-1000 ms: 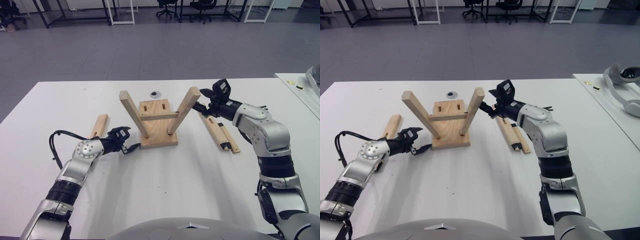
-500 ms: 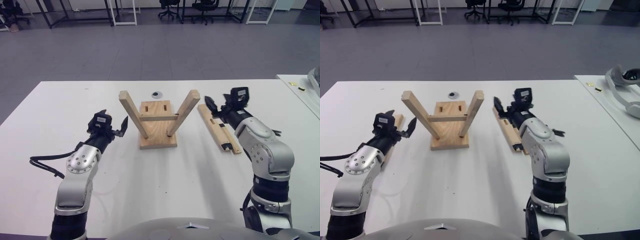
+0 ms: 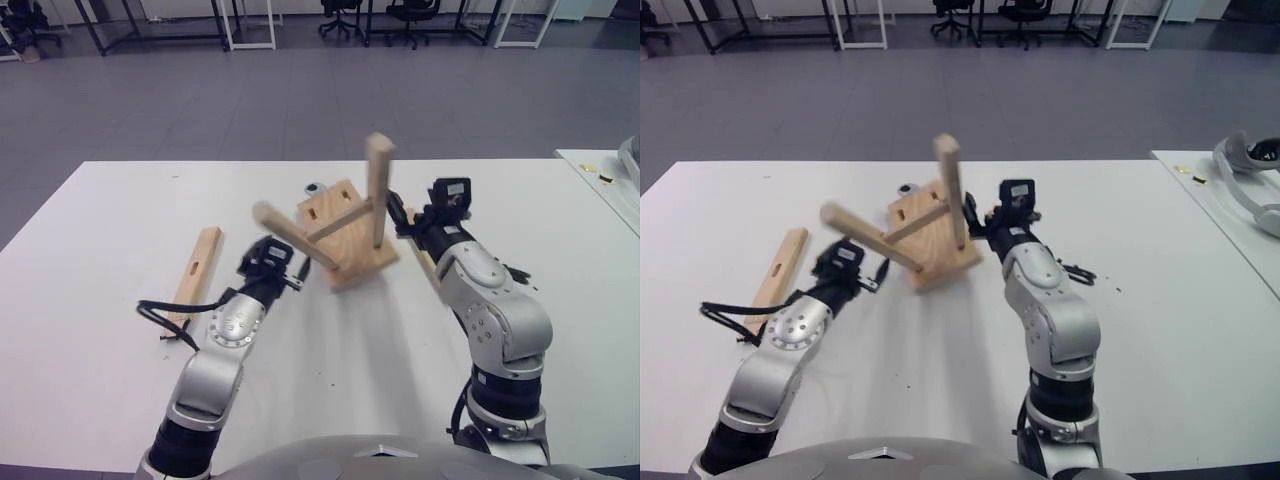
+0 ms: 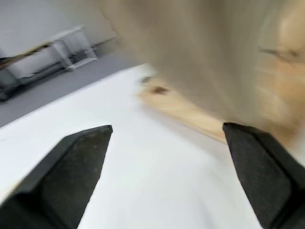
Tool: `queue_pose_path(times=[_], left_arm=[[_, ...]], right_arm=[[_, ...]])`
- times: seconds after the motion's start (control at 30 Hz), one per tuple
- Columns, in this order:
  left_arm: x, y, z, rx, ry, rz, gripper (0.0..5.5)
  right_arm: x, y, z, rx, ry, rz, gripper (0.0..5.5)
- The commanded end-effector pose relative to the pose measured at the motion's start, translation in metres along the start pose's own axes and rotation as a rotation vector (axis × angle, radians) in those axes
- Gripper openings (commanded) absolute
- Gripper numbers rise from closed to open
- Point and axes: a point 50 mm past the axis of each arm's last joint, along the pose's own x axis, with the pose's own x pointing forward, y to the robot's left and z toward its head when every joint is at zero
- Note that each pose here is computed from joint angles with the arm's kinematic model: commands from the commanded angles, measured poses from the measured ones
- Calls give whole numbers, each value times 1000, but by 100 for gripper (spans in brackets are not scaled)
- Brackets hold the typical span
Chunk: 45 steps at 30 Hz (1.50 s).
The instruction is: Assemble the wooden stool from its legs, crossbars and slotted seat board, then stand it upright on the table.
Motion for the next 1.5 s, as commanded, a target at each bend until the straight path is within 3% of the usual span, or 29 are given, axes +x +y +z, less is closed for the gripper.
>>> queue_pose_path(times=[0.03,0.47,0.8,1.03,1.17,1.4,1.5], left_arm=[[2,-2,12,8,-81,-44,430],[2,21,14,24,-92,20,430],[9,22,16,16,-111,15,430],[14,15,14,-7,-117,5,430],[17,15,12,-12,-122,7,430],[19,13,9,-22,-127,22,430],[19,13,8,-23,-126,27,430]], right_arm=[[0,-7,-22,16,114,39,401],[8,-52,-20,-42,110,-60,401],[53,-21,38,-102,-62,234,401],[79,-24,37,-86,-38,229,401],[88,-36,27,-31,49,186,335],[92,-38,30,-32,49,205,219],[91,-40,34,-64,59,278,208]])
